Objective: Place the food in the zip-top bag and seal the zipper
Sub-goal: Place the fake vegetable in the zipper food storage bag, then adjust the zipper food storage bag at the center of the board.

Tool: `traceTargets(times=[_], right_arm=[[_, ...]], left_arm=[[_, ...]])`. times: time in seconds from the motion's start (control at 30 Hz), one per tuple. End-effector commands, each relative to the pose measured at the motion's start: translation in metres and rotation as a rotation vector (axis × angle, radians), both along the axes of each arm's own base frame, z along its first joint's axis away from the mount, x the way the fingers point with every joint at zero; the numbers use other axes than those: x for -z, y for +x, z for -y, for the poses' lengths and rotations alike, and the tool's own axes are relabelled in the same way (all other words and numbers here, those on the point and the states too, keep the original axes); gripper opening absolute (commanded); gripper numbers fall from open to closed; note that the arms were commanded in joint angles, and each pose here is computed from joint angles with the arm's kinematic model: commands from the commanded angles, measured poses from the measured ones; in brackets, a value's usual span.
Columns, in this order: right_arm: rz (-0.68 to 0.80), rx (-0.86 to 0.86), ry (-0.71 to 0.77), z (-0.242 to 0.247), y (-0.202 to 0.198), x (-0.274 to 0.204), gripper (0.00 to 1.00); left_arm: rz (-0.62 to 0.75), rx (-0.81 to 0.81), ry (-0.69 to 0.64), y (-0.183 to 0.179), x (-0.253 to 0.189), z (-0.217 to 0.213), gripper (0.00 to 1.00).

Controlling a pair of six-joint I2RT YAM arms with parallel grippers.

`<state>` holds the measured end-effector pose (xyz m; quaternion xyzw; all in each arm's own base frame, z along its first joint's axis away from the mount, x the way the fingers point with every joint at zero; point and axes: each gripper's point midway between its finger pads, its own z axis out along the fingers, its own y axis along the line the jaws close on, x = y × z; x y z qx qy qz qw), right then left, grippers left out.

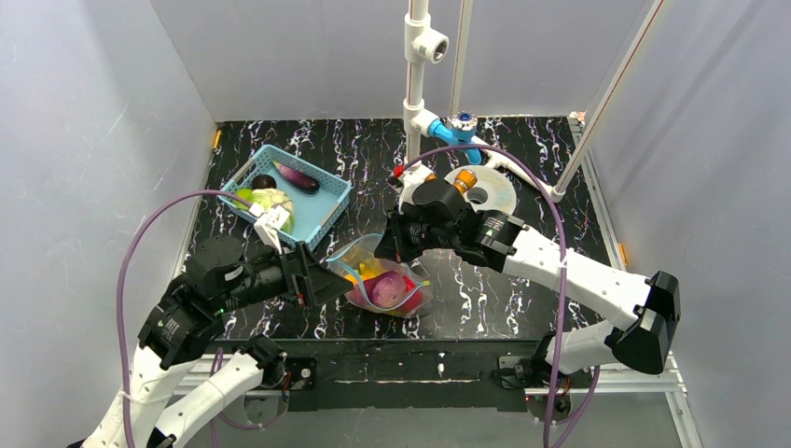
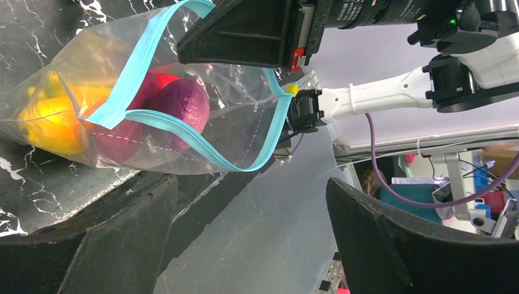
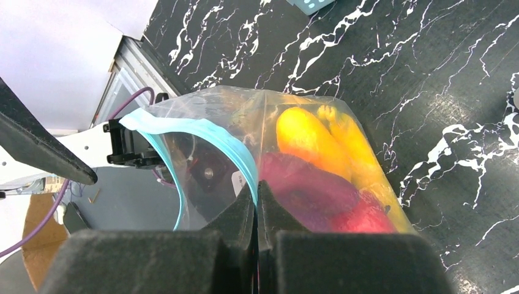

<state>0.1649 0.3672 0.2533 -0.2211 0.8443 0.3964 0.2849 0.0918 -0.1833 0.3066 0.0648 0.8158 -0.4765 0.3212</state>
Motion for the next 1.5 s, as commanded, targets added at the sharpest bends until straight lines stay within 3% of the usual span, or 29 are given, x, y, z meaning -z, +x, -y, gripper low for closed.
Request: traceTargets(times=[0.0, 0.13, 0.4, 0.5, 0.7, 0.83, 1.1, 1.2, 1.33, 1.47], right_arm=[[0.037, -0.016, 0.071, -0.011, 0.004, -0.029, 0.01], [0.038, -0.057, 0.056, -0.017, -0.004, -0.03, 0.01], [0.156, -0.004, 0.048, -0.008, -0.013, -0.07, 0.01], [0.141, 0.058, 0.015, -0.007, -0.005, -0.049, 0.01], [0.052, 0.088, -0.166, -0.011, 0.002, 0.037, 0.01], [0.088, 0.085, -0.156, -0.008, 0.002, 0.023, 0.01], [0.142, 0.091, -0.11, 0.007, -0.003, -0.002, 0.01], [0.148, 0.108, -0.113, 0.014, -0.003, -0.001, 0.01], [0.153, 0.118, -0.108, 0.018, -0.003, -0.003, 0.01], [0.146, 0.107, -0.099, 0.014, -0.004, -0.005, 0.01]], left_arm=[[-0.022, 0.009, 0.07, -0.003, 0.011, -0.006, 0.88], [-0.042, -0.023, 0.099, 0.0, 0.024, -0.01, 0.85], [0.113, -0.144, 0.058, 0.0, -0.012, -0.036, 0.91], [0.127, -0.228, 0.069, 0.002, -0.014, -0.052, 0.93], [0.069, -0.31, 0.144, 0.011, 0.007, -0.063, 0.98], [0.019, -0.324, 0.25, 0.024, 0.023, -0.063, 0.98], [0.091, -0.417, 0.583, 0.097, 0.018, -0.074, 0.98], [0.062, -0.416, 0.573, 0.132, 0.015, -0.074, 0.98], [-0.031, -0.531, 0.478, 0.188, 0.02, -0.109, 0.98], [-0.089, -0.653, 0.535, 0.248, 0.042, -0.152, 0.98]])
